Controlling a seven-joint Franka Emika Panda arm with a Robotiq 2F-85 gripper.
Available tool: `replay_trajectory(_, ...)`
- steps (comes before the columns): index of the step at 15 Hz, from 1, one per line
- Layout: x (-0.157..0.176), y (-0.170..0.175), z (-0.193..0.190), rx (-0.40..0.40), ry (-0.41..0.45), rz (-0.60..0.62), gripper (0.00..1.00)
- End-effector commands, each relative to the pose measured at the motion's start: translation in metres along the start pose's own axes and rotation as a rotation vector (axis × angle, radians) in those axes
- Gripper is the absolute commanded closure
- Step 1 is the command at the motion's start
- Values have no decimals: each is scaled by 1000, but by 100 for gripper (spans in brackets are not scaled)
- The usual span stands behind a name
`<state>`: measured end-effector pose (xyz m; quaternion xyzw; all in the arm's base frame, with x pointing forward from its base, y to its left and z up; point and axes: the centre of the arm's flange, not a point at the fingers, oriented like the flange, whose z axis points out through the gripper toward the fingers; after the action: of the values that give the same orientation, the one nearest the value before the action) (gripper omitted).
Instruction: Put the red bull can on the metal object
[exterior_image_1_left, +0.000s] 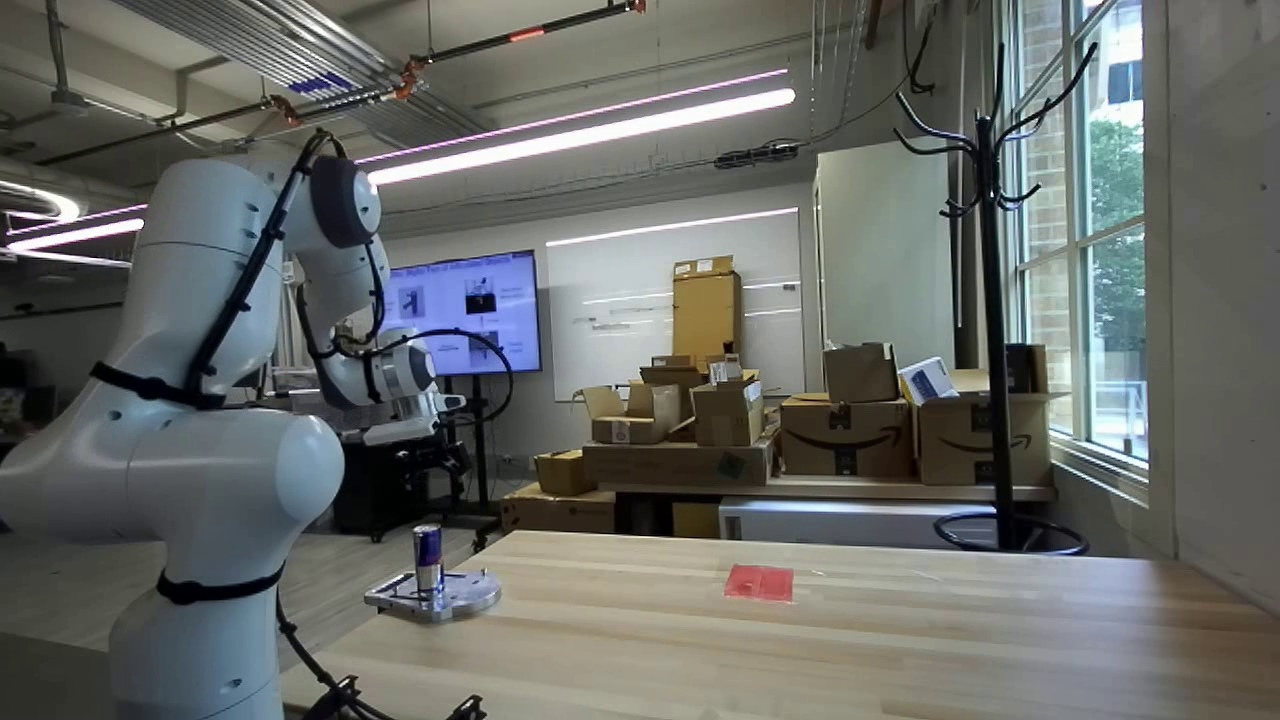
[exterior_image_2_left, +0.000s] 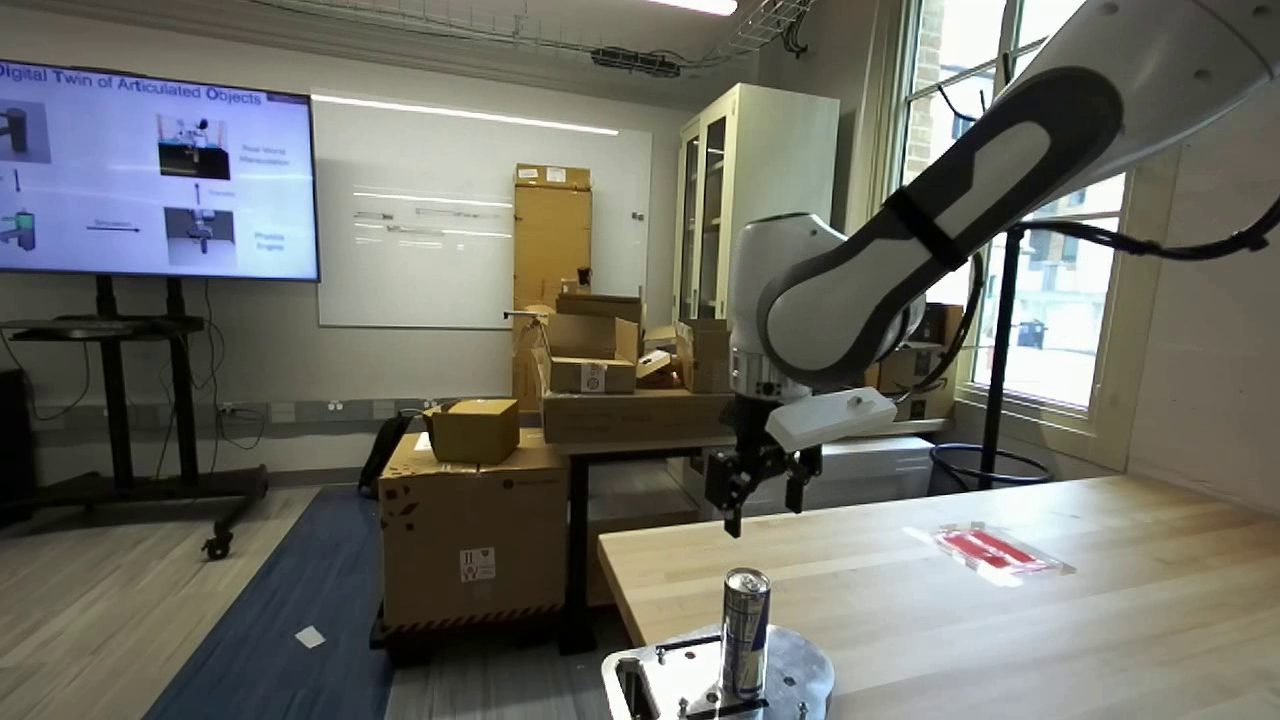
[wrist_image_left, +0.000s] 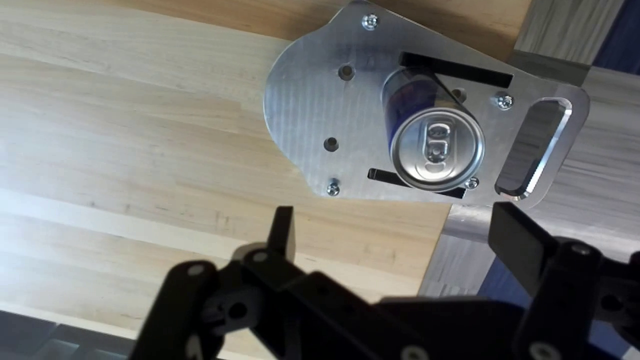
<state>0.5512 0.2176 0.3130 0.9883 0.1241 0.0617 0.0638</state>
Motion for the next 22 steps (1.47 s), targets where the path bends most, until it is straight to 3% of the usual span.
replay_trajectory(1,-22,32,-20,-24,8,63,0)
replay_trajectory(10,-43,126,-20,-45,-10,249,0)
replay_trajectory(15,-55,145,-11,-46,-35,301,0)
replay_trajectory(16,-44,141,-6,-38,-36,266,0)
replay_trajectory(22,-47,143,-3,-39,-45,278,0)
